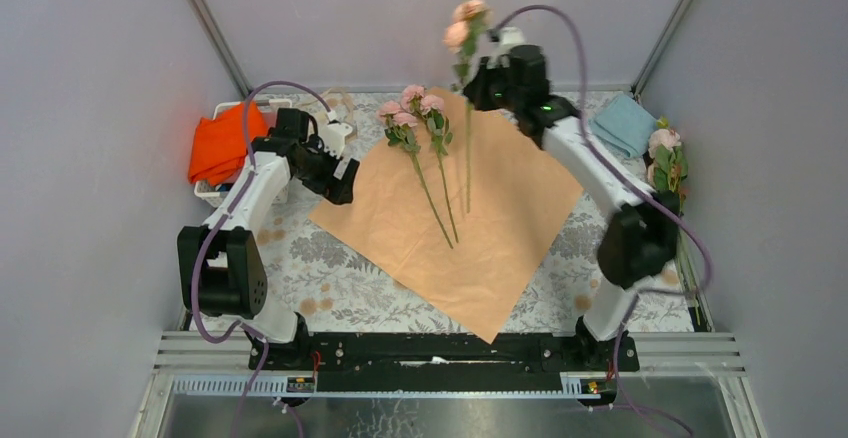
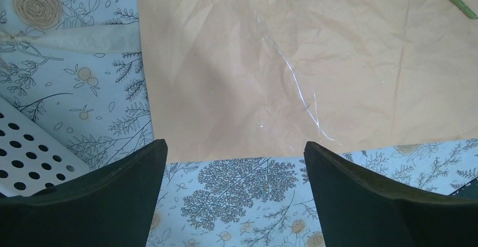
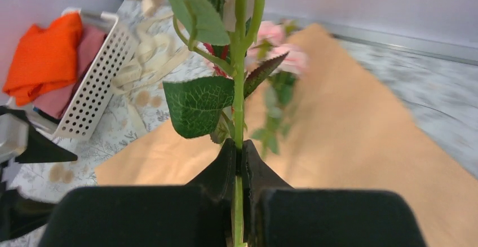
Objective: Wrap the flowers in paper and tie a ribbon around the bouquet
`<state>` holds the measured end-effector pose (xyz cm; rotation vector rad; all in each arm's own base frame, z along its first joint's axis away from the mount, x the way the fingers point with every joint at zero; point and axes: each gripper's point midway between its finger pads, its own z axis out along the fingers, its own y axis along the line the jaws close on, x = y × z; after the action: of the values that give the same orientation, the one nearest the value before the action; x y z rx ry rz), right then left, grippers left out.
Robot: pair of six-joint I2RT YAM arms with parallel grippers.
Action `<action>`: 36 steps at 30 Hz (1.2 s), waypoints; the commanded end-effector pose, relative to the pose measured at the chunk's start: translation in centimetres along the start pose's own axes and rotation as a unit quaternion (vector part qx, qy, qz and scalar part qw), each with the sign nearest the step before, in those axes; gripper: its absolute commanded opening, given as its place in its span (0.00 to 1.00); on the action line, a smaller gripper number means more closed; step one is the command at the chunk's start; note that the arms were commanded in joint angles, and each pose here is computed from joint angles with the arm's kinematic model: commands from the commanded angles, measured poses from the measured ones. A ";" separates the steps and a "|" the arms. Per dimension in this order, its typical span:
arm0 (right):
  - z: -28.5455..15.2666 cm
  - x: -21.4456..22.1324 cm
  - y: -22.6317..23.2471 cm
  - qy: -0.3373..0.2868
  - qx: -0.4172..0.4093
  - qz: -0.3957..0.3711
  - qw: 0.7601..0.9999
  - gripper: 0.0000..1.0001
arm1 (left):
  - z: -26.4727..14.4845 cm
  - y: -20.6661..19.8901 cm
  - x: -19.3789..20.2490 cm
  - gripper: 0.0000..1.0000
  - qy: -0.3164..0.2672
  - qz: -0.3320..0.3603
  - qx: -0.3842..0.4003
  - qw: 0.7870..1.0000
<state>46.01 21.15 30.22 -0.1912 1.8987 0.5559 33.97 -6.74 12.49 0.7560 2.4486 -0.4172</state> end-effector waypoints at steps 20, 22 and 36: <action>10.3 9.7 -3.8 0.189 0.068 -0.094 0.975 0.65 | 0.7 1.5 1.5 0.99 0.015 -0.015 -0.025 0.999; 6.6 8.1 -10.0 0.176 0.161 -0.073 0.968 0.64 | 0.7 1.6 1.6 0.99 0.017 -0.014 -0.026 0.999; -19.5 14.9 -41.1 0.209 0.657 -0.032 0.724 0.81 | 1.2 1.4 1.7 0.99 0.022 -0.025 -0.013 0.999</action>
<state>39.26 -19.00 8.78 0.5864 2.3962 -0.8143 33.39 -5.51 10.24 0.7255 2.5286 -0.3916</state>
